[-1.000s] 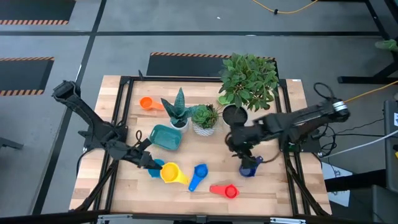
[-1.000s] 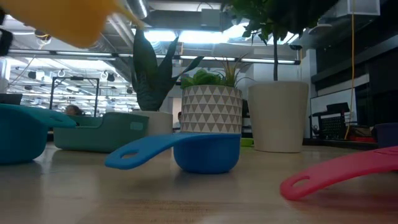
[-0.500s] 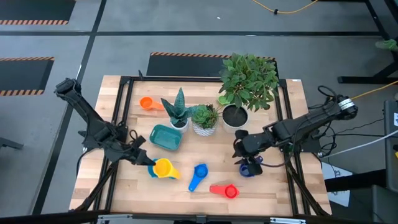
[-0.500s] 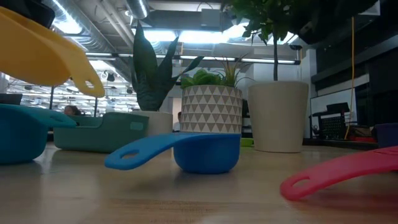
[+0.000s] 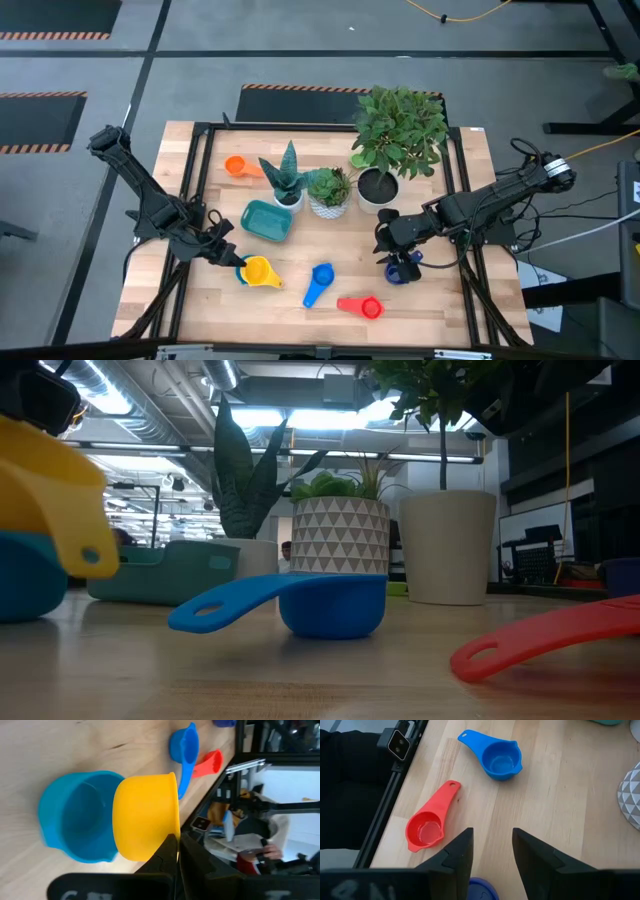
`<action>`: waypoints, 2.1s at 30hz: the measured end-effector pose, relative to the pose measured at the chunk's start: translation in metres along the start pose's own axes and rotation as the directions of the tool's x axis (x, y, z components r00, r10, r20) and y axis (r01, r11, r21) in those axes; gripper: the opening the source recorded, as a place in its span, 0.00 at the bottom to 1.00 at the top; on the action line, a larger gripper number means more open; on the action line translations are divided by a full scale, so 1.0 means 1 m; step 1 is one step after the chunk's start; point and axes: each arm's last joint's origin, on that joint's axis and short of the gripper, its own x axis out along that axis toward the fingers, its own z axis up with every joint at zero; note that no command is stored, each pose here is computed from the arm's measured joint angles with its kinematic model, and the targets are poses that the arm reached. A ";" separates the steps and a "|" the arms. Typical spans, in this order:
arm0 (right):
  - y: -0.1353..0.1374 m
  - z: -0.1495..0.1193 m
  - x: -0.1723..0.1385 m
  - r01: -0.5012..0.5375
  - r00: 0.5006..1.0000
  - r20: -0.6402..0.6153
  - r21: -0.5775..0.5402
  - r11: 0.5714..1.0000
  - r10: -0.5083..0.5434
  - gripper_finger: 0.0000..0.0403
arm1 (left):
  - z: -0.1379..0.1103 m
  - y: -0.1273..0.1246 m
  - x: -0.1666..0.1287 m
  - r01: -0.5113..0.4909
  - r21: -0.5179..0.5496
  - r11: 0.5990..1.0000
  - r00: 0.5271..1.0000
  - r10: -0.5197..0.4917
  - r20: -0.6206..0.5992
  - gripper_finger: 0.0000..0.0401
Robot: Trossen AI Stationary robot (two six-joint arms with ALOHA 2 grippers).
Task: Nest measuring cups in basket
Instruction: Stack the yellow measuring cup into the light blue measuring cup, then stack the violet measuring cup into the yellow measuring cup
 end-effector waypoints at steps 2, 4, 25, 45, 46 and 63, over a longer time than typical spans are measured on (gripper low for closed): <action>0.000 0.000 0.000 0.000 1.000 0.000 0.000 1.000 0.000 0.35 | 0.000 0.001 0.000 -0.010 0.004 1.000 1.000 0.010 0.002 0.02; 0.000 0.000 0.000 0.000 1.000 -0.001 0.000 1.000 0.000 0.35 | 0.000 0.002 0.000 -0.015 0.006 1.000 1.000 0.015 0.004 0.03; 0.000 0.000 0.000 -0.001 1.000 -0.001 0.000 1.000 0.001 0.35 | 0.001 0.003 0.000 -0.031 0.015 0.999 1.000 0.031 0.006 0.13; 0.000 0.000 0.000 -0.002 1.000 -0.003 0.039 0.999 0.002 0.35 | 0.001 0.003 0.000 -0.032 0.017 0.999 0.999 0.031 0.018 0.19; 0.000 0.000 0.000 -0.002 1.000 -0.003 0.045 0.999 0.002 0.35 | 0.002 0.003 0.000 -0.029 0.025 0.999 0.999 0.029 0.028 0.19; -0.005 -0.023 -0.002 0.110 0.971 -0.234 0.248 0.963 -0.051 0.35 | 0.007 -0.002 0.000 -0.012 0.302 0.953 0.973 -0.059 0.224 0.19</action>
